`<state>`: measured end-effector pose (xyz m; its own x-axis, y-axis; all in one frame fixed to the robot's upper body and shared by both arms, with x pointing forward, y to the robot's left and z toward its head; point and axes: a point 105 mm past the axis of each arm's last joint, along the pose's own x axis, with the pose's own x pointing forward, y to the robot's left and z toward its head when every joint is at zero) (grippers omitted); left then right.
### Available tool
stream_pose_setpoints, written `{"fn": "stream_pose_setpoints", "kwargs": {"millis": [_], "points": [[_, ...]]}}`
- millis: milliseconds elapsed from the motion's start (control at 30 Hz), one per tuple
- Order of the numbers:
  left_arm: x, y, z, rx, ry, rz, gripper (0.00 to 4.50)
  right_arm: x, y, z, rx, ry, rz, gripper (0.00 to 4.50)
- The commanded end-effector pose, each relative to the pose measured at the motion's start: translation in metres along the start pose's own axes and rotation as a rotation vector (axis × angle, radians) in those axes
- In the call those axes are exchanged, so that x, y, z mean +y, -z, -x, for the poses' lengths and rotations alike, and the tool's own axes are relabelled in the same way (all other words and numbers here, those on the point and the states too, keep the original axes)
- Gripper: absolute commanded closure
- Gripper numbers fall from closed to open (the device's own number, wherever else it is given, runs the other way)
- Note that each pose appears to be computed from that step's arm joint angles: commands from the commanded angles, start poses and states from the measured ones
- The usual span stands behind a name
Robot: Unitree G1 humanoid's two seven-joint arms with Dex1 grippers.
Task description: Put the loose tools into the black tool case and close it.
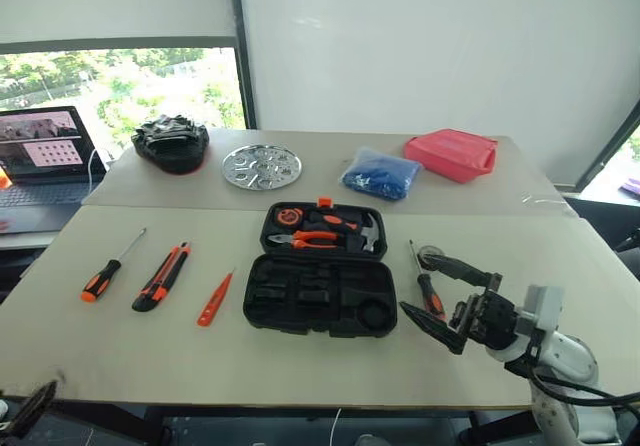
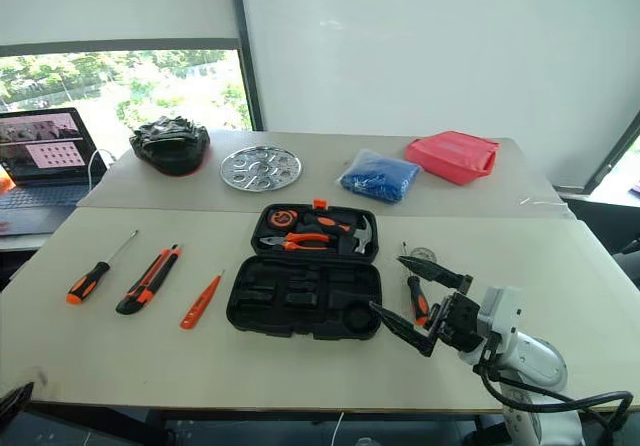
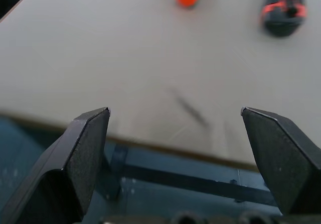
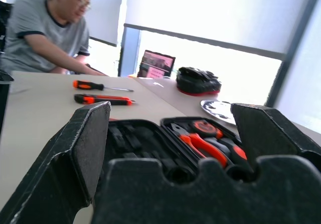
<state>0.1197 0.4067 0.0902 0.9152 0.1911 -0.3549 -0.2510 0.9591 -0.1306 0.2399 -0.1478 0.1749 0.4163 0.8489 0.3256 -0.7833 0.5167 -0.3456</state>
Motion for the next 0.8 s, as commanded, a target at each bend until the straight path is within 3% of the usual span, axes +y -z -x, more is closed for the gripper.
{"fn": "stream_pose_setpoints", "kwargs": {"millis": [33,233,433,800], "points": [[-0.01,-0.039,-0.009,-0.049,0.057,-0.03,0.0,0.005,-0.005,-0.003,-0.017,-0.034,0.035,0.05],[-0.039,-0.09,-0.061,0.091,0.165,-0.179,0.0,0.007,0.001,-0.002,0.016,-0.041,0.026,0.05],[-0.048,-0.127,-0.12,0.185,0.128,-0.293,0.0,0.006,0.006,0.001,0.041,-0.042,0.018,0.05],[-0.061,-0.124,-0.171,0.317,0.179,-0.336,0.0,0.003,0.006,0.011,0.079,-0.001,0.042,0.05]]}}
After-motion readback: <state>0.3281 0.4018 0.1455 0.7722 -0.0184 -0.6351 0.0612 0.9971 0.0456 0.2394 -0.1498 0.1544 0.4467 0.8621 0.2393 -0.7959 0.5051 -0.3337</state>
